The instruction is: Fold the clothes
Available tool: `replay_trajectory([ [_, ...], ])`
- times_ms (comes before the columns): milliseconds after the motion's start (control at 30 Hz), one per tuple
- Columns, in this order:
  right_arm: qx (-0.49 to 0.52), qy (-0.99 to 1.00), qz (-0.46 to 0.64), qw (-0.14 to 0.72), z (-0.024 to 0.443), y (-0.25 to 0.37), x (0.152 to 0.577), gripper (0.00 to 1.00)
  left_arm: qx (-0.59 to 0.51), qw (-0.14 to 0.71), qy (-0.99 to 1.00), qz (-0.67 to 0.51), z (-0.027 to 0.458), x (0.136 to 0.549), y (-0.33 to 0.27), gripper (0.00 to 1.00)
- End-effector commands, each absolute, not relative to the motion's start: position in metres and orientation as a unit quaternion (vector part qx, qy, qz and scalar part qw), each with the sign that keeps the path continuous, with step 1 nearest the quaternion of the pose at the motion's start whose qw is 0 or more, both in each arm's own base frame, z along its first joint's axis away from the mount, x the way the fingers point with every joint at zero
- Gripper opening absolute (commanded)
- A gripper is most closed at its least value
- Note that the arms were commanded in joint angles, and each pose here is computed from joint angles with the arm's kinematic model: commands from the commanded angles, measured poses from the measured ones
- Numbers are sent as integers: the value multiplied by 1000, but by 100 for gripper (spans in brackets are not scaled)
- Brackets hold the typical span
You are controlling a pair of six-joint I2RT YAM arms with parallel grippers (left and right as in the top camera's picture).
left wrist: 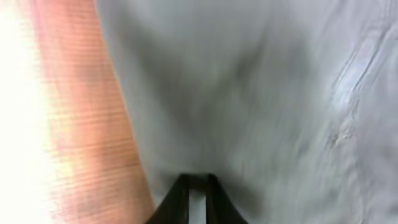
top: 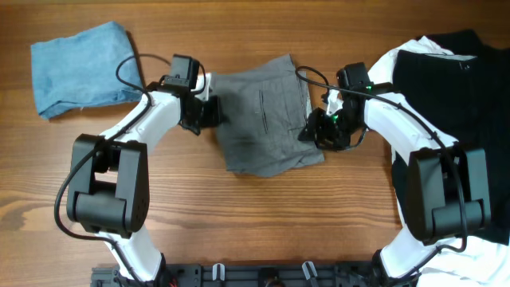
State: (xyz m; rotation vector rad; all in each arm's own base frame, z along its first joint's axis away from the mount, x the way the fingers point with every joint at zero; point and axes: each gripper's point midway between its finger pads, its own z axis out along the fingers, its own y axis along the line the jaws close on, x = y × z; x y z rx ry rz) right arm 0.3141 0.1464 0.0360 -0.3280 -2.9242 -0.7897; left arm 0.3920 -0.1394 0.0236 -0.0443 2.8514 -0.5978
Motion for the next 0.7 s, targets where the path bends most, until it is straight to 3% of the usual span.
replay_trajectory([
  [0,-75,-956,-284,22,60,154,312,57,-9,186,964,-189,61,438,-137,11],
  [67,-38,-960,-277,-33,83,149,319,60,-6,184,963,-198,98,447,-143,19],
  [133,-31,-965,-248,-78,100,137,325,60,12,141,960,-243,127,430,-163,38],
  [233,-35,-968,-204,-142,119,118,338,62,63,67,959,-267,141,378,-197,40],
  [367,-58,-964,-202,-166,125,111,350,63,25,-29,986,-165,99,318,-206,40],
  [433,-84,-961,-204,-167,125,105,353,63,-15,-75,988,-136,64,287,-205,29],
  [533,-83,-959,-217,-164,127,108,352,63,-98,-108,984,-106,9,258,-181,4],
  [667,-18,-934,-320,-155,147,148,346,62,-230,-63,969,-65,-36,268,-123,4],
])
